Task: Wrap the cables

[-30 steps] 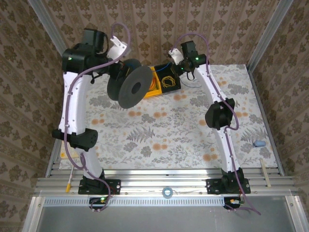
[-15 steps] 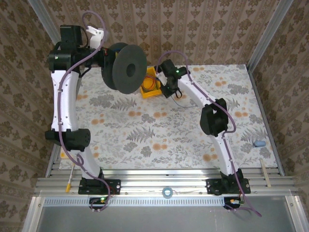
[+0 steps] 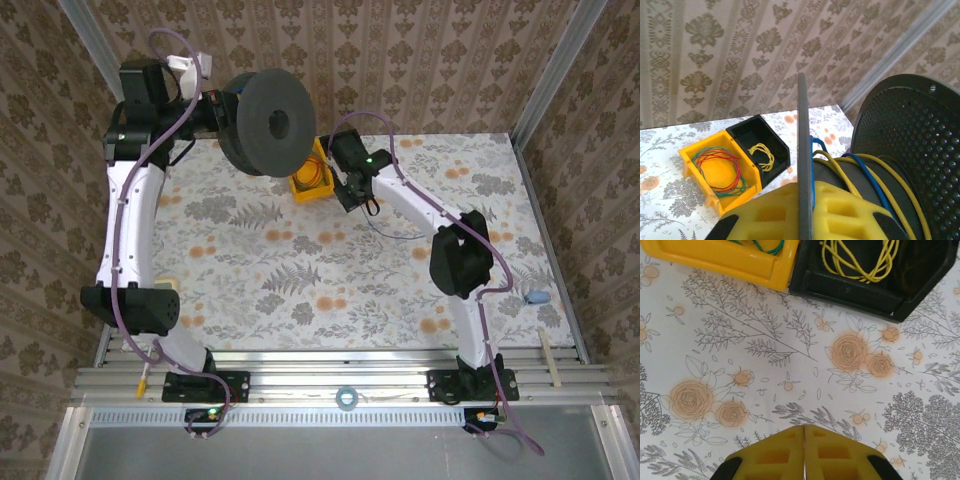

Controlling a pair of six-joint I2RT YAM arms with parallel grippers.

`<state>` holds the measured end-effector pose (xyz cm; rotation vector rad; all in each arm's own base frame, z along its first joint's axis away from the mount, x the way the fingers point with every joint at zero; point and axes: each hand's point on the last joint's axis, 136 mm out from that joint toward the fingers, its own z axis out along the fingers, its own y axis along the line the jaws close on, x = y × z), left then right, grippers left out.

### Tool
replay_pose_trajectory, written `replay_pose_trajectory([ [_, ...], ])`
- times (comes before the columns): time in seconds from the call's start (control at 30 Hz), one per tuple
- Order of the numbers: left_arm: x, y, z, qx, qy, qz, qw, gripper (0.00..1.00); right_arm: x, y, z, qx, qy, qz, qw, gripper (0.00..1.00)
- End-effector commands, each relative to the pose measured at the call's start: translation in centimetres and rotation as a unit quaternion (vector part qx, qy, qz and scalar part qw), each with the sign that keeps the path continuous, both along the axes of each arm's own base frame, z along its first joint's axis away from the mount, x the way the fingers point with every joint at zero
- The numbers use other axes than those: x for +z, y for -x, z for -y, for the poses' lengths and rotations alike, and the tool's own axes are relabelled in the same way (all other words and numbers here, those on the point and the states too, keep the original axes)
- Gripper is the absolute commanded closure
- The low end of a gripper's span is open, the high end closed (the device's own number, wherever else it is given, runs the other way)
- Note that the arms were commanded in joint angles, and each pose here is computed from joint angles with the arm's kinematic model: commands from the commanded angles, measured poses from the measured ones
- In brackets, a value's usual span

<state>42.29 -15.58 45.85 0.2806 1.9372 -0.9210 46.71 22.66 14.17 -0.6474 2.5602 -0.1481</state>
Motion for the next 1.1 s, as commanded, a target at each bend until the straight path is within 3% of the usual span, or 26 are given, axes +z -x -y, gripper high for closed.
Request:
replay_pose_trajectory([
  [0.0, 5.7, -1.5, -1.0, 0.060, 0.039, 0.090, 0.993, 1.00, 0.1, 0.6, 1.1, -0.018, 0.062, 0.006, 0.998, 1.00],
  [0.3, 2.8, -5.3, 0.9, 0.103, 0.011, 0.068, 0.992, 1.00, 2.9, -0.5, 3.7, -0.080, 0.115, 0.092, 0.986, 1.00],
  [0.73, -4.0, -11.2, 3.4, 0.139, -0.070, 0.016, 0.988, 1.00, 6.7, 1.2, 2.6, -0.034, 0.124, 0.153, 0.980, 1.00],
  [1.07, -10.2, -12.6, 3.8, 0.128, -0.166, -0.029, 0.977, 1.00, 10.4, 1.0, 1.5, -0.017, 0.112, 0.191, 0.975, 1.00],
])
